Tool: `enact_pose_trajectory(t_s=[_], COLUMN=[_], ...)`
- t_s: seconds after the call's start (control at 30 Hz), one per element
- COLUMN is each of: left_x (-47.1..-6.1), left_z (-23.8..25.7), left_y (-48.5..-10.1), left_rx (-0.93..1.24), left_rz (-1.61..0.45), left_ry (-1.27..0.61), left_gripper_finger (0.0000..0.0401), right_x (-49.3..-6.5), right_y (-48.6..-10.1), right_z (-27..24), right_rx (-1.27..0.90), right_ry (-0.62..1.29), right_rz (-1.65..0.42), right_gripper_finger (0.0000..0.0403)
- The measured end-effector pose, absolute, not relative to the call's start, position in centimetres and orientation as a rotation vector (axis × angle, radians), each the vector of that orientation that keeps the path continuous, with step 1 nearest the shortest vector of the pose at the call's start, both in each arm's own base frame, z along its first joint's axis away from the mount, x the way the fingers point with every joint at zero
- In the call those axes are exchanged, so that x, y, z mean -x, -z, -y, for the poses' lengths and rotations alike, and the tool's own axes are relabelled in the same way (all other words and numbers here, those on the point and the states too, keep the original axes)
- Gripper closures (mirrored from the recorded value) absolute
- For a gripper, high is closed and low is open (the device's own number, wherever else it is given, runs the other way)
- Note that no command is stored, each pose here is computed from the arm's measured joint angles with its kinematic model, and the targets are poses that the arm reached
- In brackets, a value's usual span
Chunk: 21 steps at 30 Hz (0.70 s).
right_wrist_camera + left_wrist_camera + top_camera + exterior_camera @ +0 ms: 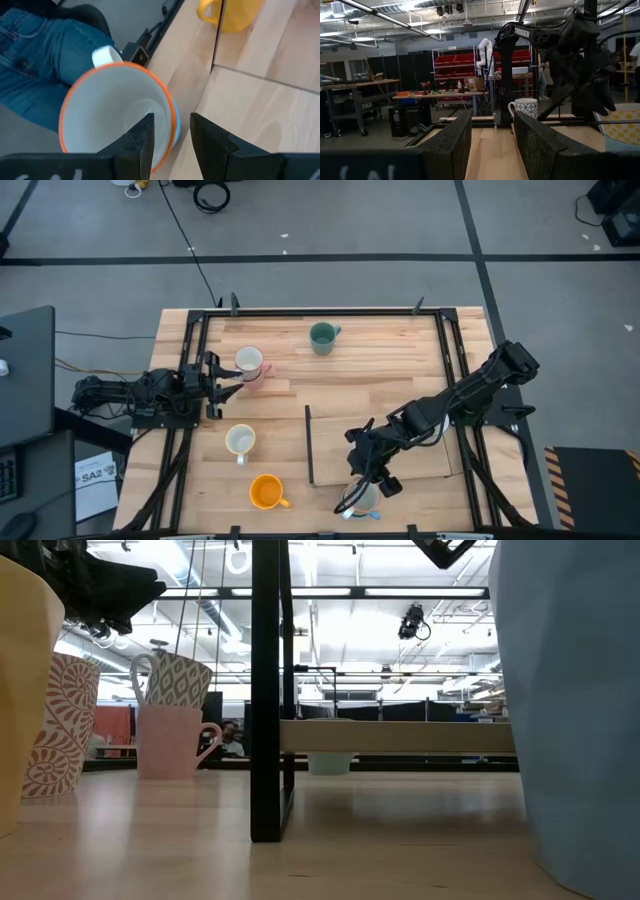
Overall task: Place coffee mugs
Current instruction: Put the yellow patterned mug on the shelf
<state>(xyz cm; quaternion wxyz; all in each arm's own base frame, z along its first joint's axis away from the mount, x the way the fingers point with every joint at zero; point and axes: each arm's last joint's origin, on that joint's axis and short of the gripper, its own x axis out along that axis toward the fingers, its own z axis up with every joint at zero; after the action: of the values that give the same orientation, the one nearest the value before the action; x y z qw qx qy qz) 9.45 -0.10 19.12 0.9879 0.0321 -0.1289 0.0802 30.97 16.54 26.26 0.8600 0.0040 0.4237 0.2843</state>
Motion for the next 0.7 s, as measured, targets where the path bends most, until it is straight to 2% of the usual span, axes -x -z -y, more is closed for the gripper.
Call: enact_pose_trajectory(t_s=[0.27, 0.53, 0.7], left_x=[-9.4, -9.5, -9.5], left_z=[0.1, 0.1, 0.1], left_y=[-19.1, -19.1, -19.0], left_rx=[-0.065, -0.065, -0.067], left_rz=[0.259, 0.256, 0.247], left_ry=[-0.161, -0.161, -0.161], left_gripper_finger=[0.0246, 0.0246, 0.0246], right_x=[-30.9, -31.6, -31.7], right_y=[-26.5, -24.2, -24.0], right_z=[-17.1, -17.8, -17.9], right_rx=[0.002, 0.015, 0.014], right_ry=[-0.603, -0.599, -0.6], right_rz=[-0.861, -0.931, -0.932], right_gripper_finger=[0.0272, 0.0272, 0.0277])
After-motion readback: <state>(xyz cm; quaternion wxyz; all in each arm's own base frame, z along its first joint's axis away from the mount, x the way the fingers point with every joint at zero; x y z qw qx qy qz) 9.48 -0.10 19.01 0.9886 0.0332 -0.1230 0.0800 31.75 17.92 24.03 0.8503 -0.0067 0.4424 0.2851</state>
